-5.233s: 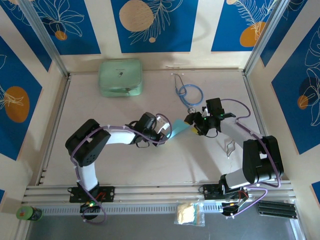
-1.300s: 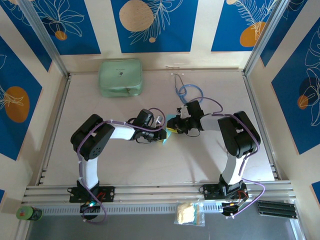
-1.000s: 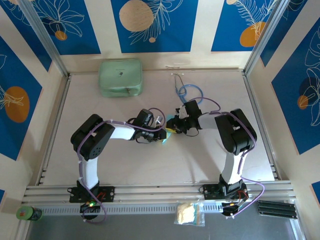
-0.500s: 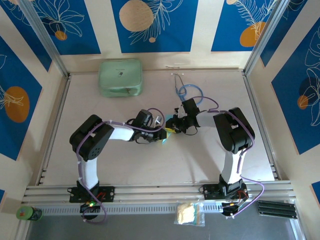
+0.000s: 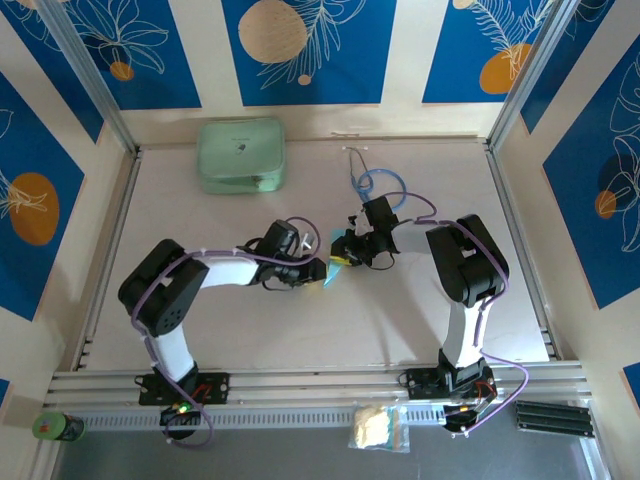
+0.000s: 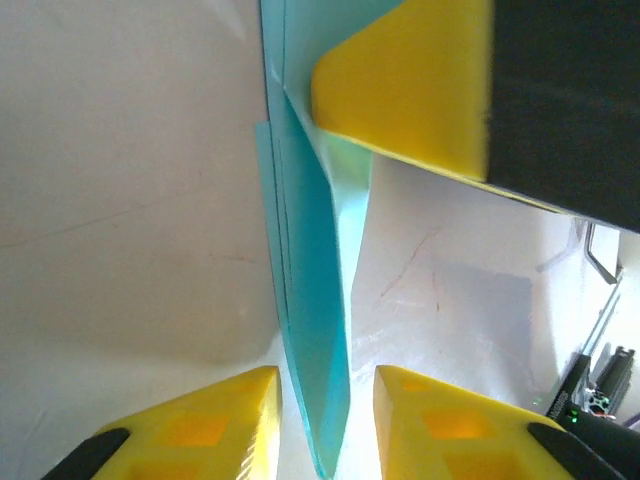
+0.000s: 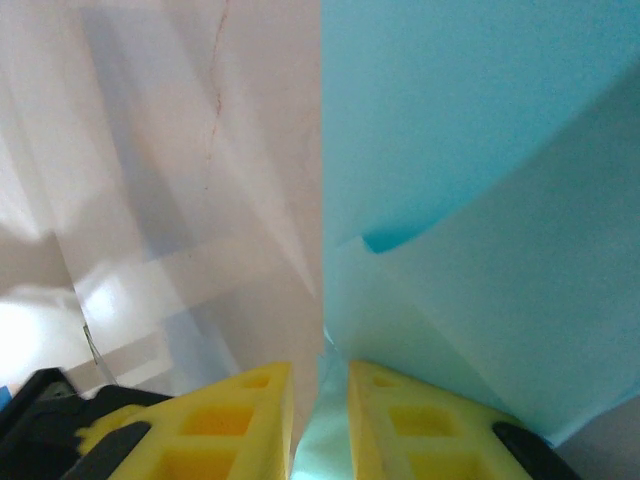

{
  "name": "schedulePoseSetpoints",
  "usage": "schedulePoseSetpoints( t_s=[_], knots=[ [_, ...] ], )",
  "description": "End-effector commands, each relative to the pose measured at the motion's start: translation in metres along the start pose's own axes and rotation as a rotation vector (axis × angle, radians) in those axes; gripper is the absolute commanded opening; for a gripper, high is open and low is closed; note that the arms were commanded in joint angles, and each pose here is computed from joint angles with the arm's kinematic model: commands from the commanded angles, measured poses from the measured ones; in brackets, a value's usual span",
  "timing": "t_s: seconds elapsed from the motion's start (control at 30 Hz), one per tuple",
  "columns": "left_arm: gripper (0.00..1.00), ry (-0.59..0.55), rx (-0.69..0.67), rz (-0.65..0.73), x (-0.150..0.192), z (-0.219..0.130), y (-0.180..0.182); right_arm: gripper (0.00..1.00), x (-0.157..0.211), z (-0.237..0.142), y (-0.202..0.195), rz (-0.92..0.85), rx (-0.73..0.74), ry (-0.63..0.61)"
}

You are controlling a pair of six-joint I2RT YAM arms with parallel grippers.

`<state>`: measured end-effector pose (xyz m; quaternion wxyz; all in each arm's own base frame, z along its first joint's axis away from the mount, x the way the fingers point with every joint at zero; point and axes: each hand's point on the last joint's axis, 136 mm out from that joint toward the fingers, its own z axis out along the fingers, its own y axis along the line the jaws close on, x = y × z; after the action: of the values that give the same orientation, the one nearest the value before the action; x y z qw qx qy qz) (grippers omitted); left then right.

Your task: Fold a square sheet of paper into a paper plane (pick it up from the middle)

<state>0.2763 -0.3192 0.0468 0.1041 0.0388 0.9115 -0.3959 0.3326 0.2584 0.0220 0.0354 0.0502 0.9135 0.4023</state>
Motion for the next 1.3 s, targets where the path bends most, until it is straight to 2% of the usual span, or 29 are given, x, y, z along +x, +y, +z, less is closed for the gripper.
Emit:
schedulePoseSetpoints(
  t_s=[0.0, 0.23, 0.4, 0.6, 1.27],
  knots=[
    [0.30, -0.077, -0.034, 0.048, -0.016, -0.018, -0.009, 0.23, 0.009, 0.007, -0.020, 0.031, 0.074, 0.035],
    [0.20, -0.071, 0.112, 0.066, -0.017, -0.003, -0.044, 0.23, 0.010, 0.007, -0.022, 0.041, 0.080, 0.038],
    [0.16, -0.031, 0.109, 0.062, -0.011, 0.012, -0.040, 0.21, 0.011, 0.007, -0.022, 0.044, 0.082, 0.045],
    [0.15, 0.007, 0.113, 0.060, -0.007, 0.023, -0.040, 0.21, 0.011, 0.008, -0.023, 0.047, 0.086, 0.048],
    [0.14, 0.109, 0.009, 0.040, 0.019, 0.037, -0.010, 0.19, 0.011, 0.010, -0.027, 0.062, 0.103, 0.059]
  ],
)
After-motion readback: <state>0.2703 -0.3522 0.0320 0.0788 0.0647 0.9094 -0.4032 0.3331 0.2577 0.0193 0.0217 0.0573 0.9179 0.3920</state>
